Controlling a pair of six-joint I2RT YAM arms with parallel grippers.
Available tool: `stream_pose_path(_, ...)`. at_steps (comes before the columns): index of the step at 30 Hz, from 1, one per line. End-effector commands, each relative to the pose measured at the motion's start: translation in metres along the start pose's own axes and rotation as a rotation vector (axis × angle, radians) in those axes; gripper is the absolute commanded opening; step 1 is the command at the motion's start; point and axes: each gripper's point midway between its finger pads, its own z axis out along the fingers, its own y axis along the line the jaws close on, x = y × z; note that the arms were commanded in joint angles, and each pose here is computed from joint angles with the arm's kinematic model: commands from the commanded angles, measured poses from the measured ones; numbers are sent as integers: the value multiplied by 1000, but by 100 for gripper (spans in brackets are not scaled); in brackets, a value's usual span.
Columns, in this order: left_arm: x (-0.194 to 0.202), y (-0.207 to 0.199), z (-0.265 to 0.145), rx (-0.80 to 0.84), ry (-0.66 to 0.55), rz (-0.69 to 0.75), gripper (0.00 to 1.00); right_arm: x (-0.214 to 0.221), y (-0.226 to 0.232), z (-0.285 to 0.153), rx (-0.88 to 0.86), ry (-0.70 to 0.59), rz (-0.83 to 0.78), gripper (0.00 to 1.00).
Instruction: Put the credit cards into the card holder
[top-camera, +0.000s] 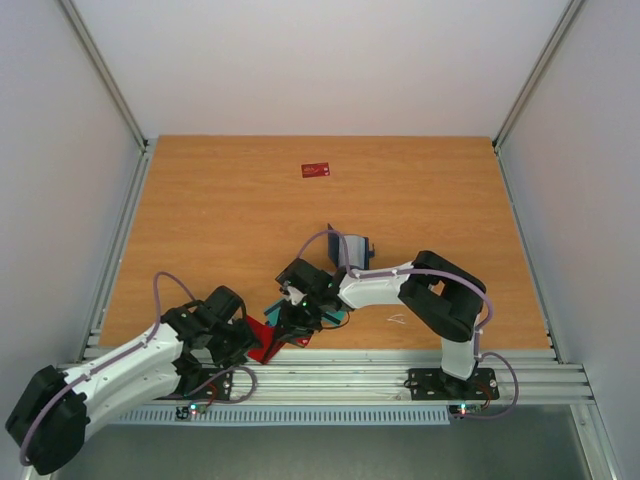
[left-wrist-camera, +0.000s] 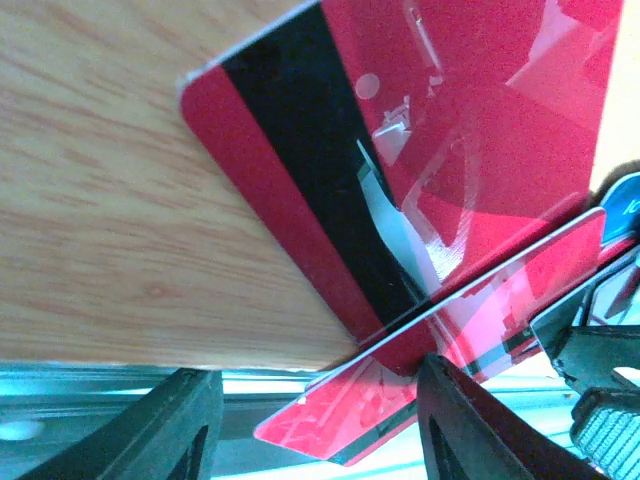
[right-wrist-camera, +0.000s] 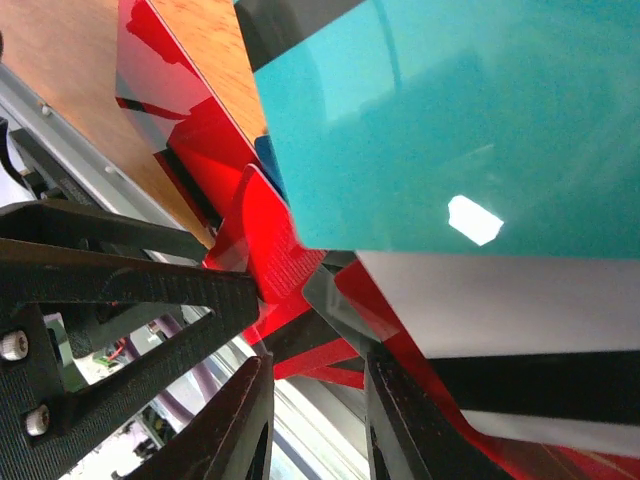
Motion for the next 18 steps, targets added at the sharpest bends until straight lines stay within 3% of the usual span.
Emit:
stream_pose_path(1, -7, 5, 10, -3, -24, 23, 52, 3, -22, 12, 43, 15, 26, 27)
stream_pose_path(11, -8, -11, 0, 22, -33, 67, 33, 5, -42, 17, 81, 32, 51, 27)
stream_pose_path(18, -4, -21, -14, 61, -44, 83, 29, 0, -48, 16, 89, 28, 57, 27)
